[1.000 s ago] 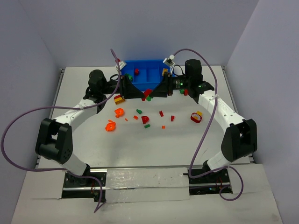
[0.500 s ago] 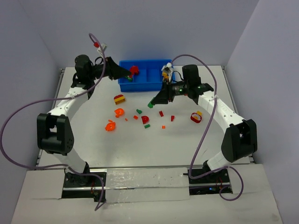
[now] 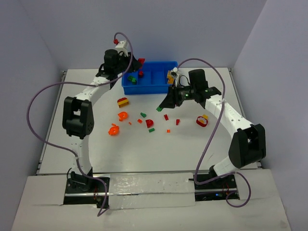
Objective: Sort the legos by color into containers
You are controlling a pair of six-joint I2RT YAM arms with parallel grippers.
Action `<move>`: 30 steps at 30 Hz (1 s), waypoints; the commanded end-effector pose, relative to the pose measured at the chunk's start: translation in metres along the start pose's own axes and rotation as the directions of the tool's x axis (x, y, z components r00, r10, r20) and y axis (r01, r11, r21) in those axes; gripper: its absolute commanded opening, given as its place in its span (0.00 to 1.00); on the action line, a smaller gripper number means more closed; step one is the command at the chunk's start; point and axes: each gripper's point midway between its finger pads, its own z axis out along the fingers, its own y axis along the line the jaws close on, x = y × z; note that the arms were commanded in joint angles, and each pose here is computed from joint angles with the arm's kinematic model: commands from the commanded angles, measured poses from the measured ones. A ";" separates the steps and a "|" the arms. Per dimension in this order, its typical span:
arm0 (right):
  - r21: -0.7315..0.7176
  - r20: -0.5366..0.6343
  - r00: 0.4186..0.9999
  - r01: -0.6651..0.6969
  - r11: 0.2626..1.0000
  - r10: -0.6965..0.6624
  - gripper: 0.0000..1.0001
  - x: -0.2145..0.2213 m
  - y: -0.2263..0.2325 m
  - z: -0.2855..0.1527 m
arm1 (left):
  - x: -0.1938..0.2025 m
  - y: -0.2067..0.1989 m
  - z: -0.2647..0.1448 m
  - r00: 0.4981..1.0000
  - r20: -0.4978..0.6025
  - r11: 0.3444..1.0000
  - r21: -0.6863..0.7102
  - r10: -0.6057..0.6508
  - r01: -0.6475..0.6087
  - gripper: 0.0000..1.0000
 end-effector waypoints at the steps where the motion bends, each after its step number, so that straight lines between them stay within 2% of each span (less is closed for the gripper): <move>1: 0.073 0.063 0.995 0.071 0.995 -0.075 0.00 -0.028 -0.002 -0.015 | -0.028 0.024 0.024 0.988 0.089 0.981 -0.158 0.125 -0.110 0.00; 12: 0.099 0.064 0.994 0.084 0.992 -0.091 0.00 -0.030 -0.015 -0.016 | 0.012 0.052 0.076 0.986 0.061 0.967 -0.216 0.154 -0.138 0.02; 18: 0.109 0.069 0.995 0.070 0.992 -0.078 0.00 -0.031 -0.022 -0.016 | 0.036 0.047 0.090 0.985 0.035 0.968 -0.195 0.170 -0.160 0.05; 23: 0.121 0.073 0.994 0.067 0.990 -0.076 0.00 -0.034 -0.025 -0.017 | 0.043 0.057 0.098 0.985 0.029 0.963 -0.217 0.170 -0.160 0.16; 30: 0.187 0.103 0.993 0.043 0.981 -0.063 0.00 -0.048 -0.037 -0.016 | 0.042 0.063 0.101 0.985 0.041 0.957 -0.247 0.165 -0.150 0.39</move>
